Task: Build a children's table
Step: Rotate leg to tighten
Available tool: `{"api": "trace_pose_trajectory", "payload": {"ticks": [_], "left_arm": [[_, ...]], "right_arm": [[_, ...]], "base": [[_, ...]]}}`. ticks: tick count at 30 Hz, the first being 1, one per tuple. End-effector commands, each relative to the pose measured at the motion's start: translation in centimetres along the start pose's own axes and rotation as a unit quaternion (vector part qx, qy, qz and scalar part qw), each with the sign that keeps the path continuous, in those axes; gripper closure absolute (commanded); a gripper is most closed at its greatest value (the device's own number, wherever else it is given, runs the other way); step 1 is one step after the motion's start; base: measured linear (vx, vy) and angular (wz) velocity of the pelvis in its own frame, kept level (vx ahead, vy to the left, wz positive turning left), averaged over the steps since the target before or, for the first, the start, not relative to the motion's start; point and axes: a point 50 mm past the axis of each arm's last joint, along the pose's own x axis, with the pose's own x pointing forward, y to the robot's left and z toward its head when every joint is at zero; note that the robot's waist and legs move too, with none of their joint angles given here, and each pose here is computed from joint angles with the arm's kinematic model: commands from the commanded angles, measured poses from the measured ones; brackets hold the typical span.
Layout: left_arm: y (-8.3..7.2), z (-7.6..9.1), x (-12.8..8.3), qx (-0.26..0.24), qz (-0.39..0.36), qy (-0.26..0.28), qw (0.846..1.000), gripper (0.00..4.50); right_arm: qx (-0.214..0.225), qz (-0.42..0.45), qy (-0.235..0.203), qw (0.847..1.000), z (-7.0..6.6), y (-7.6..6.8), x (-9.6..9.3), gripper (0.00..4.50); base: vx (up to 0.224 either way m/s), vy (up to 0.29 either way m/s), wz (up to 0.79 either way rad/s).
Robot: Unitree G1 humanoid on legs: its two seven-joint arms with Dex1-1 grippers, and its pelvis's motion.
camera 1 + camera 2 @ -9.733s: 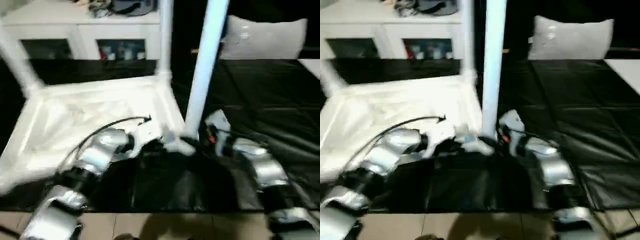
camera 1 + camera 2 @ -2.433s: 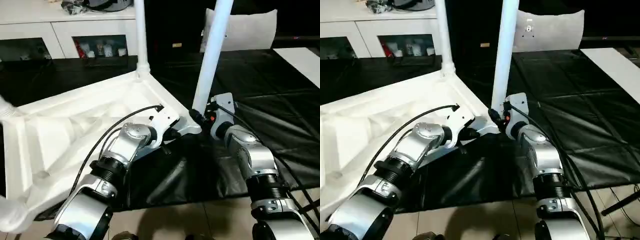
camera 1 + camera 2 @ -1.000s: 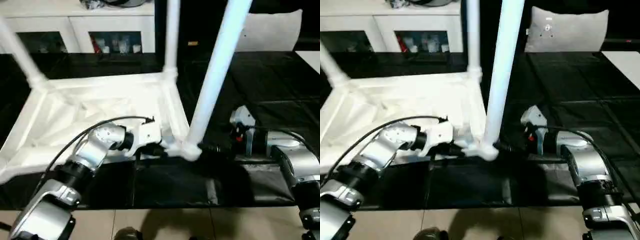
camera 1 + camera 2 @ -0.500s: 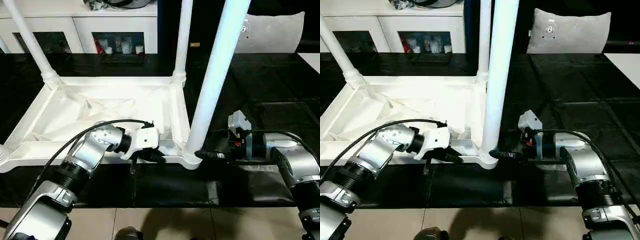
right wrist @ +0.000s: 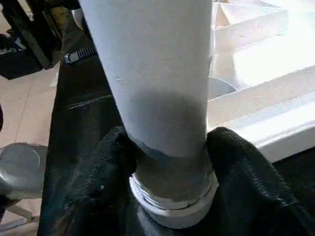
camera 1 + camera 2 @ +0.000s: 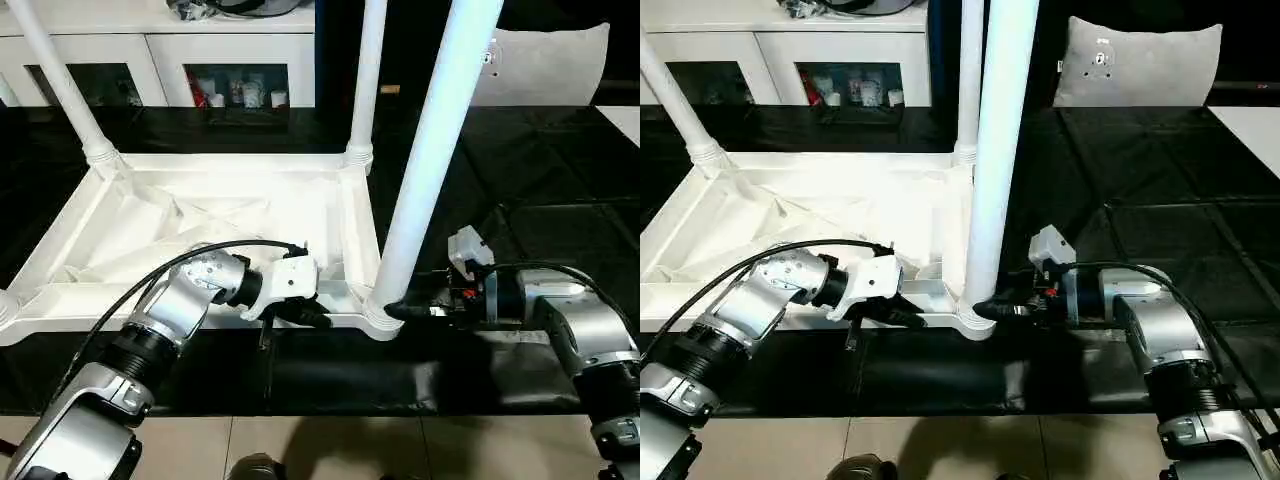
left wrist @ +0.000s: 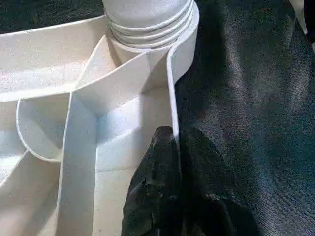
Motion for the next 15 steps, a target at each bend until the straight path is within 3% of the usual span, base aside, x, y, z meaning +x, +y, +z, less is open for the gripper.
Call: {"api": "trace_pose_trajectory", "payload": {"ticks": [1,9,10,13,15], "left_arm": [[-0.99,0.26,0.95,0.021,-0.050,0.006,0.998,4.50],[-1.19,0.18,1.05,0.019,-0.052,0.006,0.998,4.50],[-1.18,0.21,1.02,0.019,-0.052,0.006,0.998,4.50],[-1.15,0.19,1.00,0.019,-0.052,0.007,0.998,4.50],[-1.14,0.15,0.99,0.019,-0.051,0.008,0.998,4.50]], "right_arm": [[-0.024,0.004,-0.018,1.000,1.35,-0.29,0.35,2.37],[-0.024,0.013,-0.018,0.999,1.33,-0.04,0.59,2.55],[0.029,0.008,-0.032,0.999,1.41,-0.30,0.54,2.55],[0.041,0.012,-0.037,0.998,1.52,-0.27,0.52,1.86],[0.028,0.019,-0.033,0.999,1.53,-0.05,0.54,1.86]], "base": [[0.000,0.000,0.00],[0.000,0.000,0.00],[0.000,0.000,0.00],[0.000,0.000,0.00],[0.000,0.000,0.00]]}}
